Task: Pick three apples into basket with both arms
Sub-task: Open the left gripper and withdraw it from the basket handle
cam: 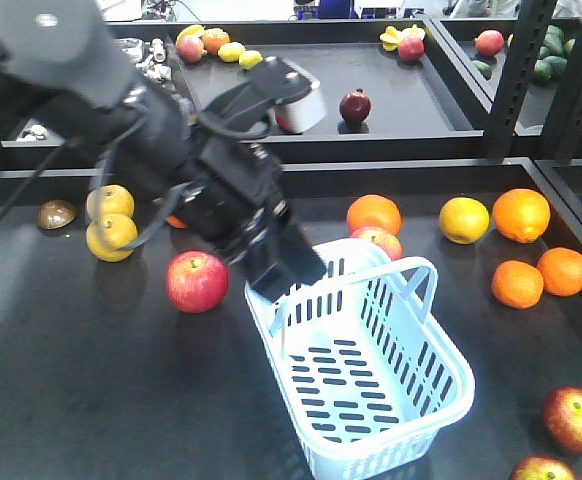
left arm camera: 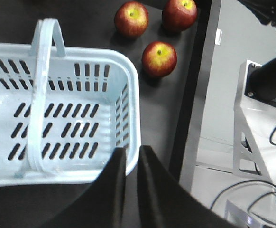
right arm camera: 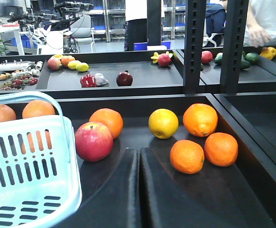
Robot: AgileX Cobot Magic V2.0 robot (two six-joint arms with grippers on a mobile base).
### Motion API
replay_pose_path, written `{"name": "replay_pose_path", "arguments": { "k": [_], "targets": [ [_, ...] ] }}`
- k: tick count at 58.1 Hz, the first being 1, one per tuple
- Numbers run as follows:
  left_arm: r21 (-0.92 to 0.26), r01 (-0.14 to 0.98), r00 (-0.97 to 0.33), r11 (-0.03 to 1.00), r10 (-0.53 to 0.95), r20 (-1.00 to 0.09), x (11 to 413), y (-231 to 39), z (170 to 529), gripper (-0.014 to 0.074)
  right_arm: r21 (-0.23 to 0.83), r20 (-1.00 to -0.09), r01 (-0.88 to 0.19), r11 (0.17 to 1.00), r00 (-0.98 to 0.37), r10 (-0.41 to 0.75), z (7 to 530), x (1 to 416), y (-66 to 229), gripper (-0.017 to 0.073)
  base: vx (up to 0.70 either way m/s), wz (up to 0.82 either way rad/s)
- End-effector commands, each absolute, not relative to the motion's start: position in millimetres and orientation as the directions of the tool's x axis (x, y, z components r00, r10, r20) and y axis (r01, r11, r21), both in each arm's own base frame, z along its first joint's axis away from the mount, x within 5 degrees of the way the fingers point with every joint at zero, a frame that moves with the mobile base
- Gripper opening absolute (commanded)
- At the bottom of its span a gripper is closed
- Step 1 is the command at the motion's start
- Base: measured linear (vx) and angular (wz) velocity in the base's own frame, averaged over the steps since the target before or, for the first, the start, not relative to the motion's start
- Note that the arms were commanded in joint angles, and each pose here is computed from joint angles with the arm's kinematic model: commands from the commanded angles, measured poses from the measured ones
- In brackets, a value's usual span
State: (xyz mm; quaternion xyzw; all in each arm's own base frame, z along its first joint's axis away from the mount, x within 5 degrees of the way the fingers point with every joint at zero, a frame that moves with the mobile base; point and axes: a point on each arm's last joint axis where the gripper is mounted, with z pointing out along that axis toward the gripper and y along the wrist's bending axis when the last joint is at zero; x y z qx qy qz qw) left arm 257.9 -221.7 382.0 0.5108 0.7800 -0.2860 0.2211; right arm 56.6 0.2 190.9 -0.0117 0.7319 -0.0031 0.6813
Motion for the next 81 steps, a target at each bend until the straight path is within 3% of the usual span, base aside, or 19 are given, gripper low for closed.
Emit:
{"name": "replay_pose_path", "arguments": {
  "k": [1,14,29,44,56,81],
  "targets": [
    [-0.234,0.927,-0.371,0.292,0.634,-0.678,227.6,-208.4,405.5,-0.0008,-0.037,-0.999,-0.013,0.999,0.000,-0.037,194.1,56.4,0.5,-0.0005,0.00,0.00],
    [-0.296,0.903,-0.428,0.312,0.596,-0.679,179.5,-180.6,380.5,-0.0008,-0.037,-0.999,-0.013,0.999,0.000,-0.037,194.1,56.4,0.5,-0.0005,0.00,0.00],
    [-0.234,0.834,-0.465,0.499,0.411,-0.784,129.3,-135.2,331.4,-0.0008,-0.037,-0.999,-0.013,0.999,0.000,-0.037,194.1,56.4,0.5,-0.0005,0.00,0.00],
    [-0.314,0.713,-0.534,0.626,0.195,-0.823,93.3,-102.1,271.0,-0.0008,-0.037,-0.999,-0.013,0.999,0.000,-0.037,194.1,56.4,0.5,-0.0005,0.00,0.00],
    [-0.393,0.627,-0.603,0.673,0.100,-0.791,78.4,-88.2,230.9,-0.0008,-0.037,-0.999,-0.013,0.999,0.000,-0.037,194.1,56.4,0.5,-0.0005,0.00,0.00],
    [-0.423,0.582,-0.636,0.694,0.065,-0.769,76.7,-85.0,217.4,-0.0007,-0.037,-0.999,-0.013,0.999,0.000,-0.037,194.1,56.4,0.5,-0.0005,0.00,0.00]
  ]
}}
